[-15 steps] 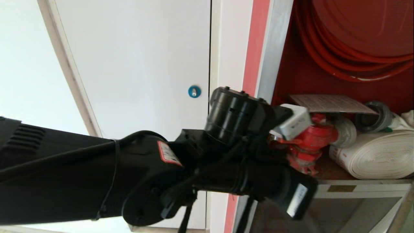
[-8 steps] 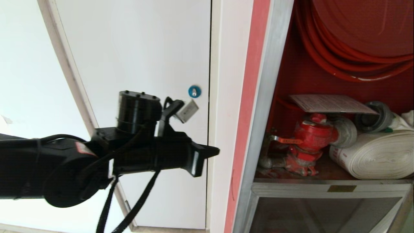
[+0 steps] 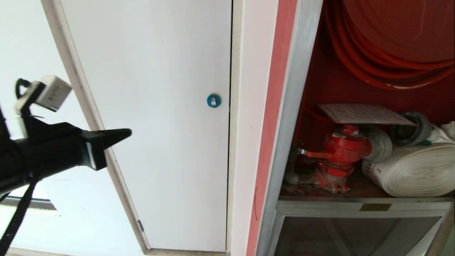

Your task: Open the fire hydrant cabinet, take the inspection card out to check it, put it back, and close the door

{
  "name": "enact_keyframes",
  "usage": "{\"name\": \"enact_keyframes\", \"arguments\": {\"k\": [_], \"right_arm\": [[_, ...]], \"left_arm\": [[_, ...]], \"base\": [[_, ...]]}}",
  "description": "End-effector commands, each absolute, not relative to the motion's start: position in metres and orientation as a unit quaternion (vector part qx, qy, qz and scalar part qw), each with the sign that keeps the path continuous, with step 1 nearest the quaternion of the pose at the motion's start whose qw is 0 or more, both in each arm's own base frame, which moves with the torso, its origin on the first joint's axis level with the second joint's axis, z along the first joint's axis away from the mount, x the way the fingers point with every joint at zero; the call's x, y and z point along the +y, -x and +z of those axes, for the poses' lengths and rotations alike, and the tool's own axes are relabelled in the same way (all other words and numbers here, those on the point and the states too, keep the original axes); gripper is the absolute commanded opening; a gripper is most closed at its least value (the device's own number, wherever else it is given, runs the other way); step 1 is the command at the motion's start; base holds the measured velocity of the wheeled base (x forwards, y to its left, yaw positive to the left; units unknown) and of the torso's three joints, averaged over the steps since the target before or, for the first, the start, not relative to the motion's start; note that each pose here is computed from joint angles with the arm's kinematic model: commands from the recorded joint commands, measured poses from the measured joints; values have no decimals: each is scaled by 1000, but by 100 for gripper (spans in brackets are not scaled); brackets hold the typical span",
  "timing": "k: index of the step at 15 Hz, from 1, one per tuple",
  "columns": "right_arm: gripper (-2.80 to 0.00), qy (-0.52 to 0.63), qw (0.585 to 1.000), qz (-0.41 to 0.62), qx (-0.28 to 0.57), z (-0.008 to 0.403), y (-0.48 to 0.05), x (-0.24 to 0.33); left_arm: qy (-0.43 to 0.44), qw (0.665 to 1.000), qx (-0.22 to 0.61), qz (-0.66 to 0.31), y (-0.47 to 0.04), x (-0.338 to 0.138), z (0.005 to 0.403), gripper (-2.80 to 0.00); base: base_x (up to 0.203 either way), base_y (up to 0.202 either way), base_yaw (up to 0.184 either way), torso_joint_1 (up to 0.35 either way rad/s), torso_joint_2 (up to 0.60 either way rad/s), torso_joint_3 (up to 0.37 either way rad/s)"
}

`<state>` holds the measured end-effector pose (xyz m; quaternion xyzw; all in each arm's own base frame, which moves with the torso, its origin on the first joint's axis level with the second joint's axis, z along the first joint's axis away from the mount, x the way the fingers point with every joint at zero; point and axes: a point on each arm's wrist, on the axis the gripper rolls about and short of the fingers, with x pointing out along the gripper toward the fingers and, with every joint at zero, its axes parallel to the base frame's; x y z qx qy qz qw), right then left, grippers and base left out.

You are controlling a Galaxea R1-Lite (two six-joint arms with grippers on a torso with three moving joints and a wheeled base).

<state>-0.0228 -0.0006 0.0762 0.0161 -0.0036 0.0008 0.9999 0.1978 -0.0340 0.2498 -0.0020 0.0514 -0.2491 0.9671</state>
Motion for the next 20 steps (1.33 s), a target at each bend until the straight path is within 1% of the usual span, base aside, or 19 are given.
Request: {"name": "enact_keyframes", "arguments": {"k": [1, 3, 6, 8, 9, 11, 13, 15, 20], "right_arm": [[-280, -16, 1000, 1, -2, 76, 23, -1], [-280, -16, 1000, 1, -2, 76, 23, -1], [-280, -16, 1000, 1, -2, 75, 22, -1], [-280, -16, 1000, 1, -2, 76, 23, -1], [-280, -16, 1000, 1, -2, 76, 23, -1], [-280, -16, 1000, 1, -2, 76, 23, -1], [-280, -16, 1000, 1, -2, 76, 23, -1], [-280, -16, 1000, 1, -2, 75, 22, -1], [-280, -16, 1000, 1, -2, 75, 22, -1]], "left_arm": [[-9, 978, -7, -206, -158, -15, 266, -280], [-16, 982, -41, -186, -121, -8, 265, -280], [-29, 982, -93, -164, -63, -6, 251, -280], [-34, 982, -110, -148, -31, -6, 236, -280], [-33, 983, -103, -145, -18, -7, 225, -280], [-24, 985, -63, -156, -9, -8, 201, -280], [-17, 982, -63, -179, -2, -8, 190, -280], [-16, 982, -62, -179, 3, -8, 176, -280], [-18, 985, -88, -149, 21, -7, 134, -280]], "base": [[0, 0, 0, 0, 0, 0], [0, 0, 0, 0, 0, 0], [0, 0, 0, 0, 0, 0], [0, 0, 0, 0, 0, 0], [0, 0, 0, 0, 0, 0], [0, 0, 0, 0, 0, 0], [0, 0, 0, 0, 0, 0], [0, 0, 0, 0, 0, 0], [0, 0, 0, 0, 0, 0]]}}
